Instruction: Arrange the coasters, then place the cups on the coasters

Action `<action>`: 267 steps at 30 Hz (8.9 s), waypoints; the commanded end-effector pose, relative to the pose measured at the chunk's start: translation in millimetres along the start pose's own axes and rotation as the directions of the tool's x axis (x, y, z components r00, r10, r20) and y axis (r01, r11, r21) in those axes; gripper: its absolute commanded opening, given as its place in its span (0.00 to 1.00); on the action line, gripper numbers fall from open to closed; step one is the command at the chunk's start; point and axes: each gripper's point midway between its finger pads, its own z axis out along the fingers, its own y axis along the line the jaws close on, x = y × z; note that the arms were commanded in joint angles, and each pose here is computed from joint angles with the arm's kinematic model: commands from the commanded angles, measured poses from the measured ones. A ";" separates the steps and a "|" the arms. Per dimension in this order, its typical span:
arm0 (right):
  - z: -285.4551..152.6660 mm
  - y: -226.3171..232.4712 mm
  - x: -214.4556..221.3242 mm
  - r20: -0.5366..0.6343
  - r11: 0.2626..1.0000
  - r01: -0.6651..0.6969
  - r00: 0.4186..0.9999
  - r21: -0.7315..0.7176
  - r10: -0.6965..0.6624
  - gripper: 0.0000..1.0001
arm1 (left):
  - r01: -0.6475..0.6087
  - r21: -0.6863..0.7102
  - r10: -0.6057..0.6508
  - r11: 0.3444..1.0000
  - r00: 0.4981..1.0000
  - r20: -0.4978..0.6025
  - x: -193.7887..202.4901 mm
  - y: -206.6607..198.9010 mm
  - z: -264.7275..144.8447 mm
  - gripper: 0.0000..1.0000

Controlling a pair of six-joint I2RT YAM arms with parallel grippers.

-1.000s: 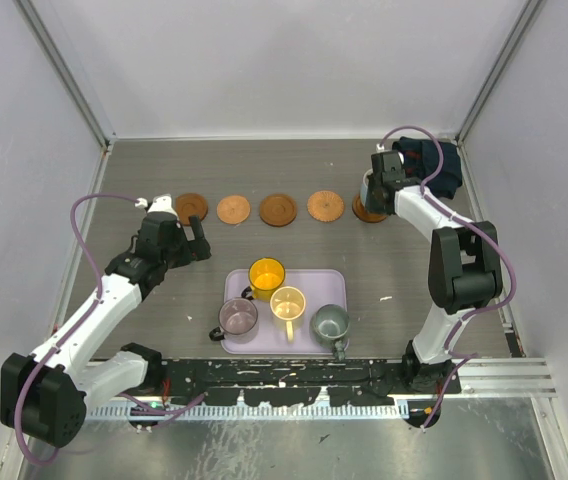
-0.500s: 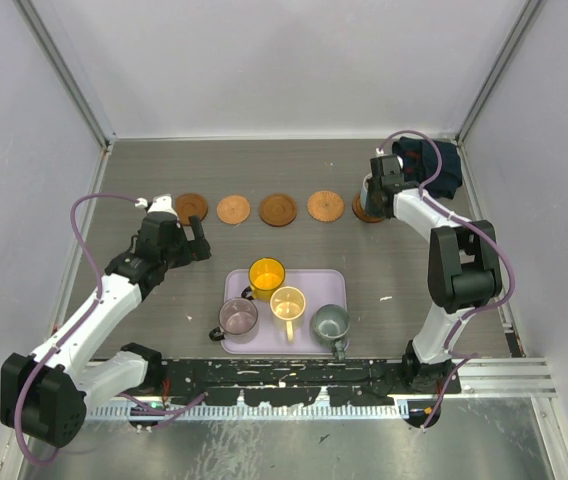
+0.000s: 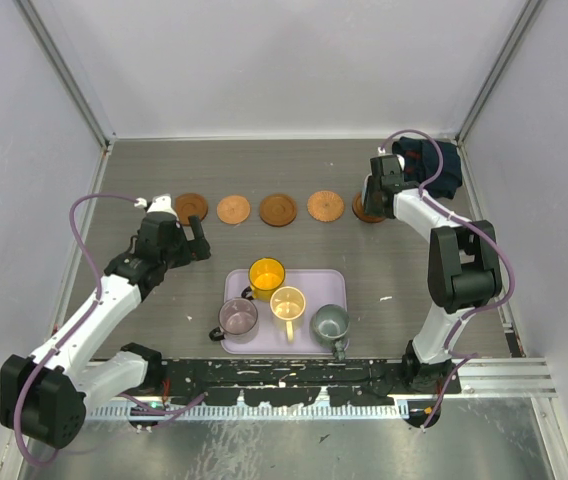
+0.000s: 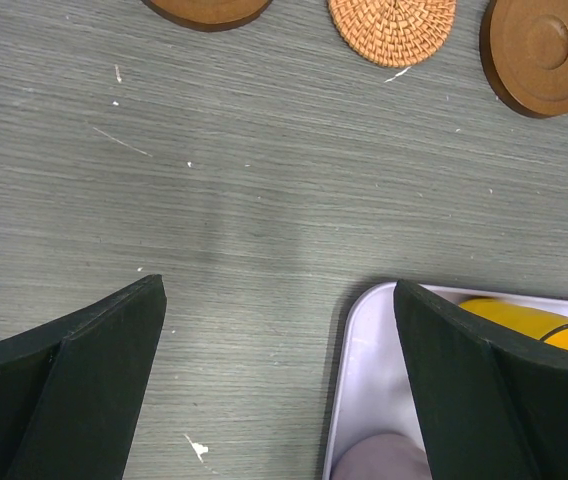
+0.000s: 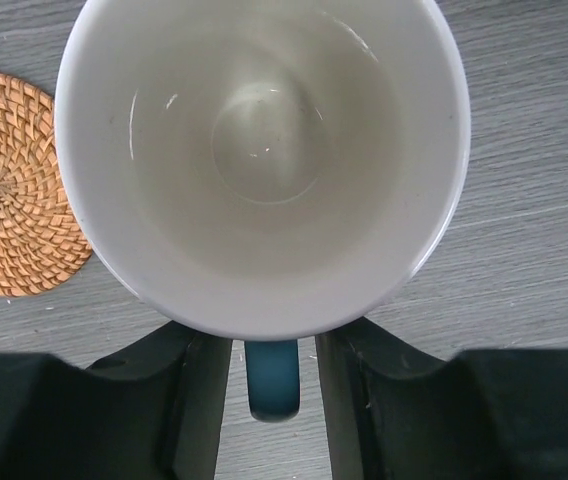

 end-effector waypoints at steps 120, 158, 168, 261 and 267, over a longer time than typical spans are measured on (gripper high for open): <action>-197.6 74.5 184.0 -0.011 0.961 0.249 0.968 -0.122 -0.252 0.02 | -0.069 0.144 0.073 0.987 0.997 -0.022 26.5 -34.3 -17.9 0.98; -227.2 101.6 125.9 0.138 0.963 0.221 0.970 -0.158 -0.200 0.53 | -0.067 0.136 0.067 0.988 0.998 0.003 25.1 -31.2 -17.1 0.98; -231.8 93.4 186.9 0.013 0.959 0.149 0.989 -0.243 -0.150 0.71 | -0.069 0.139 0.072 0.988 0.997 -0.012 26.4 -33.3 -15.1 0.98; -170.3 99.6 7.7 0.393 0.987 0.150 0.912 -0.051 -0.118 0.01 | -0.090 0.111 0.089 0.990 0.996 0.010 17.5 -35.9 -0.3 0.98; -130.4 115.2 -32.3 0.386 0.981 0.188 0.910 -0.054 -0.153 0.01 | -0.111 0.074 0.111 0.991 0.994 0.012 11.4 -35.6 10.3 0.98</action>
